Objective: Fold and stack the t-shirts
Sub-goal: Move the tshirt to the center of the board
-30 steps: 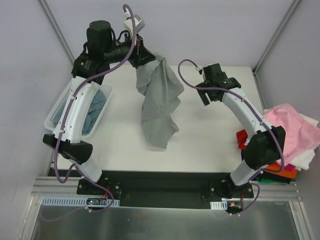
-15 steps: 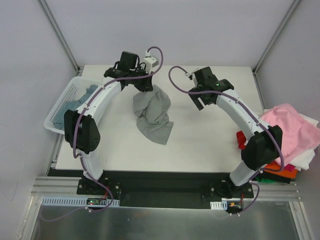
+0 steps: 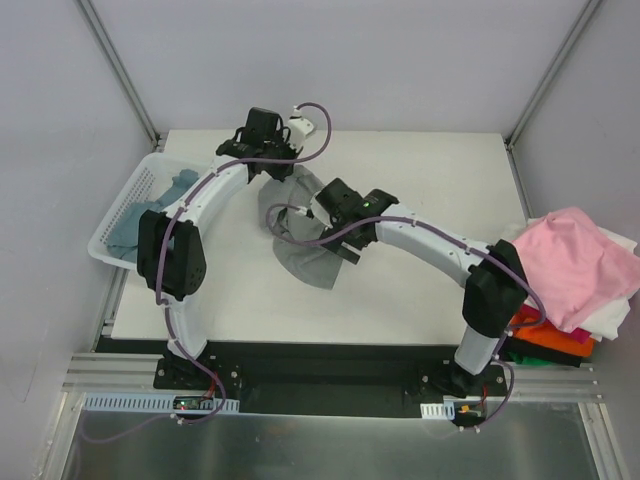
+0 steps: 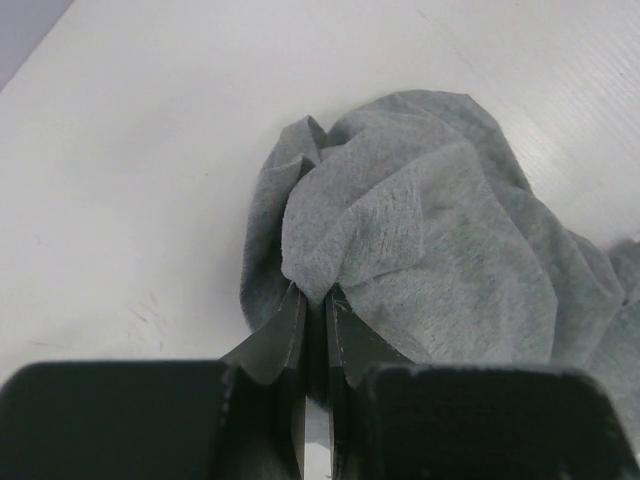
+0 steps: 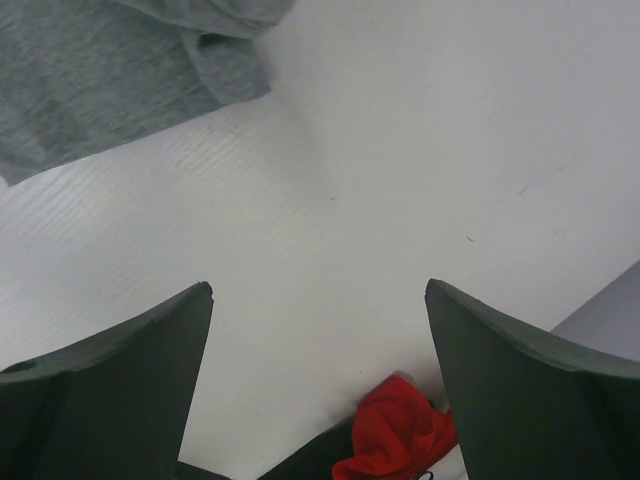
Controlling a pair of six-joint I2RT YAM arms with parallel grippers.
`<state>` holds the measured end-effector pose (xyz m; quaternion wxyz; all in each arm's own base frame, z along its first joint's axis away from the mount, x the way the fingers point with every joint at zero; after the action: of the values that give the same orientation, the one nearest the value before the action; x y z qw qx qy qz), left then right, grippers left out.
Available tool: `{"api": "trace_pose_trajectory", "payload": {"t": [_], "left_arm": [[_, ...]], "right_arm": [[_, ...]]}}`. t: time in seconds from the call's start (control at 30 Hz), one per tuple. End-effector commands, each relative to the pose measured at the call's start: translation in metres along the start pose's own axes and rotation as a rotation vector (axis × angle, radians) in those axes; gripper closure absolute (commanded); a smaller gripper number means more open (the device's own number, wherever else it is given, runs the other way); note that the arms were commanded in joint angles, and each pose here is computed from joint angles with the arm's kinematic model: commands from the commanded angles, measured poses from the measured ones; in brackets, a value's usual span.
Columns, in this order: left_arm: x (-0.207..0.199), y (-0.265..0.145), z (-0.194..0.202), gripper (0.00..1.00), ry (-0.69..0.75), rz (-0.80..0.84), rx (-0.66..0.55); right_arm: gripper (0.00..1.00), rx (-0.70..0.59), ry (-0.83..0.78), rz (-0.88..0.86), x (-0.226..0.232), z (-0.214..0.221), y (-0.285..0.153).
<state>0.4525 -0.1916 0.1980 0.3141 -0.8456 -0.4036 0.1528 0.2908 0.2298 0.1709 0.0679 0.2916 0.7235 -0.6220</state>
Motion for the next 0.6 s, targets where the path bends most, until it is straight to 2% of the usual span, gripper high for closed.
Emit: {"api": "trace_pose_trajectory", "payload": {"t": [0.0, 0.13, 0.27, 0.57], "left_arm": [[0.034, -0.006, -0.020, 1.00, 0.041, -0.110, -0.062], [0.044, -0.007, -0.015, 1.00, 0.029, -0.133, -0.052], [0.048, -0.007, -0.006, 1.00, 0.031, -0.146, -0.034], [0.044, -0.003, 0.004, 1.00, 0.020, -0.128, -0.014]], "right_arm": [[0.11, 0.027, -0.106, -0.116, 0.038, -0.003, 0.009], [0.17, 0.041, -0.181, -0.174, 0.068, -0.009, 0.020], [0.19, 0.029, -0.255, -0.207, 0.092, -0.016, 0.025], [0.24, 0.025, -0.328, -0.267, 0.116, -0.031, 0.040]]}}
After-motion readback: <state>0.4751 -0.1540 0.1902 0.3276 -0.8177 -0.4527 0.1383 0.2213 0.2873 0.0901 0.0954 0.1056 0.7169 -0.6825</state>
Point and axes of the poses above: each gripper's point midway between its finger pads, its own y axis out along the fingers, its own x axis along the line the jaws close on, z = x × y, the point moved 3 cm from there along -y, back along the fingers, and after that the axes turned 8 degrees about -y, right-handed, at the moved point
